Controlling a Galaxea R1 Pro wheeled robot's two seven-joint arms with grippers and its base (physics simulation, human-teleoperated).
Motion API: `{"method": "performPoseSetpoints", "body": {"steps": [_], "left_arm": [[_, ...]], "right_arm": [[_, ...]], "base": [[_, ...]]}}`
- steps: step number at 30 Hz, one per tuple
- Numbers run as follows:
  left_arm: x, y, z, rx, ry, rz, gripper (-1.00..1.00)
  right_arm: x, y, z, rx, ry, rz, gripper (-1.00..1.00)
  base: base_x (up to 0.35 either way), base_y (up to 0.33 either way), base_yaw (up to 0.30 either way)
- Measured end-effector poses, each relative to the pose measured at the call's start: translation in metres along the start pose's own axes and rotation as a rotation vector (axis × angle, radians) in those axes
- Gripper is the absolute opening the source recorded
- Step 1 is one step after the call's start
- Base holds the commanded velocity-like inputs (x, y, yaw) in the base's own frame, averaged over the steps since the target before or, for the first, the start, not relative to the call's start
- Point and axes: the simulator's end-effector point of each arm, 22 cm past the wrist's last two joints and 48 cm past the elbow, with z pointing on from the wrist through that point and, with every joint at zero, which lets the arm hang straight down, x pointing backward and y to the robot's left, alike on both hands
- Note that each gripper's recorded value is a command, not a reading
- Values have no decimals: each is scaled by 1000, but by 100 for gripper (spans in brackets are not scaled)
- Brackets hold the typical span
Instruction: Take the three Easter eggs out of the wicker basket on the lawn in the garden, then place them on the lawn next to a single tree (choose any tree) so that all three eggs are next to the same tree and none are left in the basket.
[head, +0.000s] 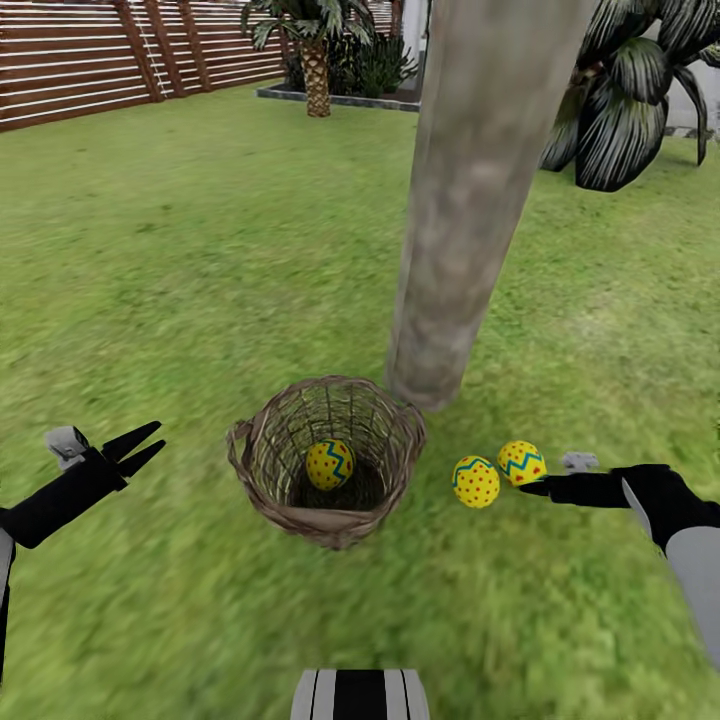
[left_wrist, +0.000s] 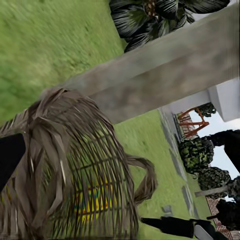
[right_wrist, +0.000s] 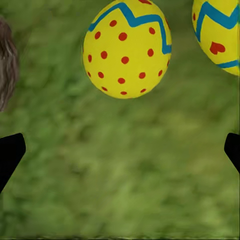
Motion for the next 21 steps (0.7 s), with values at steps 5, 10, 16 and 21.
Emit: {"method": "performPoseSetpoints", "body": {"steps": [5,10,16,21], "left_arm": [[-5,-12,-2,15,-9,12,100],[-10,-23,-4,29,-17,23,100],[-16,-36,-7,46,-27,37,100],[-20,-47,-10,61,-36,49,100]], "right_arm": [[-8,25,-17,-125,-21,-6,100],[-16,29,-32,-147,-41,-11,100],[-22,64,-51,-297,-51,-5,100],[-28,82,-68,-371,-65,-10,100]], "base": [[-23,0,0],[0,0,0],[0,0,0],[0,0,0]]}}
